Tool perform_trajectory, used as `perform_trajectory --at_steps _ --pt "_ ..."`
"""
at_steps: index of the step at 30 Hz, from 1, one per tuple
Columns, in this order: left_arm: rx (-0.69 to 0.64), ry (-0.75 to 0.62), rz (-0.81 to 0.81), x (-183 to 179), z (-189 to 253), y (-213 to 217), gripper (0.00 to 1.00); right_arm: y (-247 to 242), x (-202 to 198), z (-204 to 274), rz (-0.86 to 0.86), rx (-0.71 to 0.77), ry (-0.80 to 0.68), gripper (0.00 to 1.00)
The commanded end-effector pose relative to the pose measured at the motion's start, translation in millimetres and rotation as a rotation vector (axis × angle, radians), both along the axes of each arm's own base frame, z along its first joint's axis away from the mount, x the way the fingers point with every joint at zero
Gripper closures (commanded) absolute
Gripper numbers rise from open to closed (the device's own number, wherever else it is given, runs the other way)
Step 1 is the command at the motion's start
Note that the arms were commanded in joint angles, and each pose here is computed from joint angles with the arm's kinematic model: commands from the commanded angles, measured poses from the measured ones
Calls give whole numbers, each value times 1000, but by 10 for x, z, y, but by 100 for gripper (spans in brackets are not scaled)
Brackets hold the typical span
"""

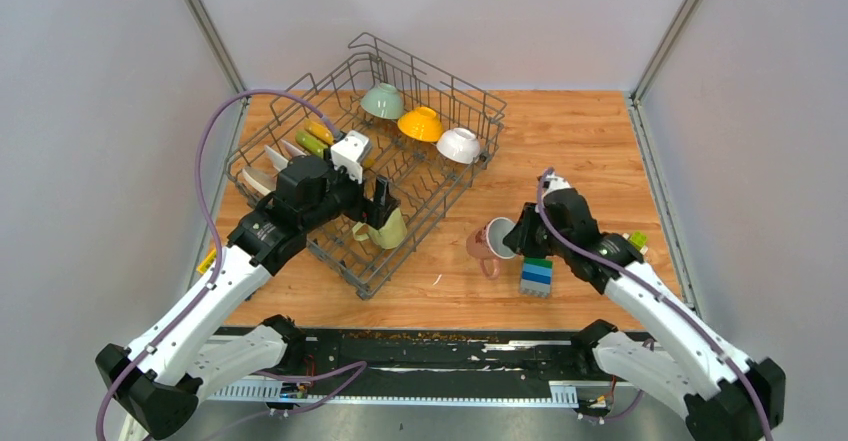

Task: Load the mixed dishes into the dish rack
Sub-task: Pick up the cup at the center of the board.

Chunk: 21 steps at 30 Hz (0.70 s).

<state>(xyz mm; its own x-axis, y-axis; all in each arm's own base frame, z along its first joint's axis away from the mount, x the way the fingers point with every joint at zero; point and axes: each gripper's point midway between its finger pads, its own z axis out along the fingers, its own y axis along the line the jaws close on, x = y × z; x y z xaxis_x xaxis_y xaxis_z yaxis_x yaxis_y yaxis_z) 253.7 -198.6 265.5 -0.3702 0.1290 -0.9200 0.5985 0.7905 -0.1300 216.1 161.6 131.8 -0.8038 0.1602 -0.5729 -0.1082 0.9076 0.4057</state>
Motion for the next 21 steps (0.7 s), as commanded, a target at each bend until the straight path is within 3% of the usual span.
perform_trajectory --at_steps 1,12,21 --pt "-98 -31 -55 -27 233 -157 0 224 63 829 -3 295 -252 100" --pt "-324 2 -289 -228 549 -612 0 485 -316 1826 180 735 -508 100" --pt "-517 73 -534 -515 770 -912 0 619 -301 2247 281 876 -675 100"
